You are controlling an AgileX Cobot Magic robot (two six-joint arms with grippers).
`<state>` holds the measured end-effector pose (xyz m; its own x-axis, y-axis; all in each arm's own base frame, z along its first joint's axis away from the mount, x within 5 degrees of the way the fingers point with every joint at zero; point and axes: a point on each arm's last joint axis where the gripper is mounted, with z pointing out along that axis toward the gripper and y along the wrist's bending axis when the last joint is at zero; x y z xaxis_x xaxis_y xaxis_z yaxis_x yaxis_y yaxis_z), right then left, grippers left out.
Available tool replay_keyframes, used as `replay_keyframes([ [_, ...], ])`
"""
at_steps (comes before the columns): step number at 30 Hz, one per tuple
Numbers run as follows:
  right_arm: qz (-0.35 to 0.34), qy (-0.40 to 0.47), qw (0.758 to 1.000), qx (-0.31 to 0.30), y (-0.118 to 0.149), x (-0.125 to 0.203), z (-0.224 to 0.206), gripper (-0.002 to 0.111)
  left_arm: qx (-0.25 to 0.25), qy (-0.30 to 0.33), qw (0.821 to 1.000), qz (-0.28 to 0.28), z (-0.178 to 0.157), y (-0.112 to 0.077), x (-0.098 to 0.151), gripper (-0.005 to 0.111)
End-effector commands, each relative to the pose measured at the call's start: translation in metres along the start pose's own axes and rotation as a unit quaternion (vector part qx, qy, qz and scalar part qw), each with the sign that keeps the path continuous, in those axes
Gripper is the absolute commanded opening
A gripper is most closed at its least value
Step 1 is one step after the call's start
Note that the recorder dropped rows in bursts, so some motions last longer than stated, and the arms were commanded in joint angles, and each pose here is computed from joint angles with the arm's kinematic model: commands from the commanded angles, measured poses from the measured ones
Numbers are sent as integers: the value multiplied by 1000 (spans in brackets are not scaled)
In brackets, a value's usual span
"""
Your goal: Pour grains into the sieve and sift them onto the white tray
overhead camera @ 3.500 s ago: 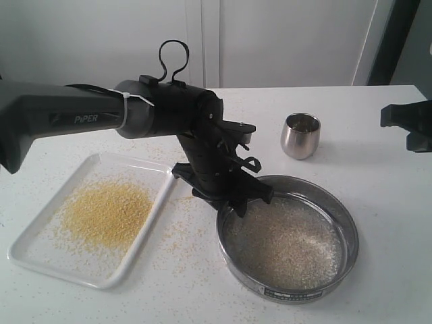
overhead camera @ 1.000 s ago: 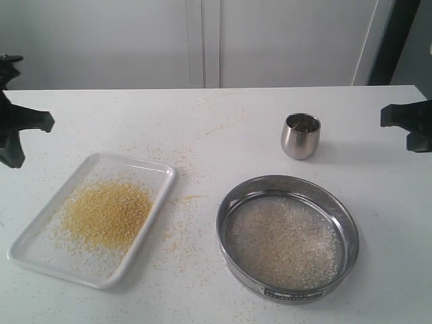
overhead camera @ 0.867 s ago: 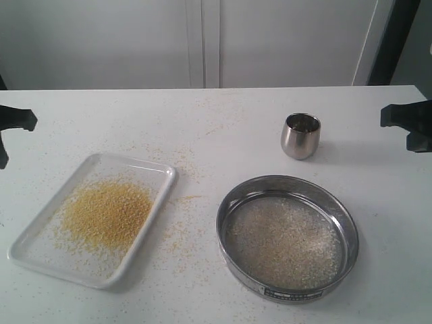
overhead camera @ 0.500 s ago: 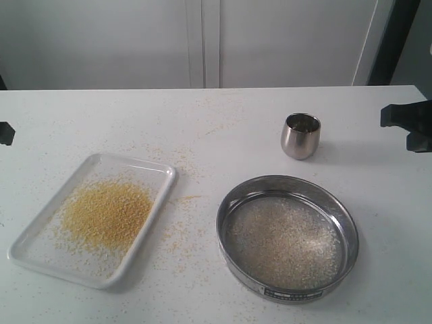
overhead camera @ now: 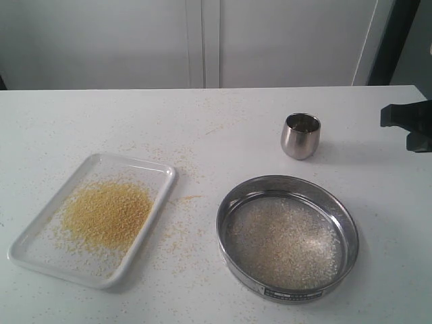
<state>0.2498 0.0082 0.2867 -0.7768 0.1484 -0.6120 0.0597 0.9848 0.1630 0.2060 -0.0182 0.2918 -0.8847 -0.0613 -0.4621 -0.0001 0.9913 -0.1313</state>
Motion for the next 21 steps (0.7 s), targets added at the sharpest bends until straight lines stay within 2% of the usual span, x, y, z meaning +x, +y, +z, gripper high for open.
replay_keyframes([
  [1, 10, -6, 1000, 2, -2, 0, -2, 0, 7, -28, 1000, -4, -14, 0, 15, 0],
  [6, 11, -5, 1000, 2, -2, 0, -2, 0, -2, -36, 999, 18, -24, 2, 24, 0],
  [21, 11, -6, 1000, 2, -2, 0, -2, 0, -1, -44, 999, 19, -25, 1, 23, 0],
])
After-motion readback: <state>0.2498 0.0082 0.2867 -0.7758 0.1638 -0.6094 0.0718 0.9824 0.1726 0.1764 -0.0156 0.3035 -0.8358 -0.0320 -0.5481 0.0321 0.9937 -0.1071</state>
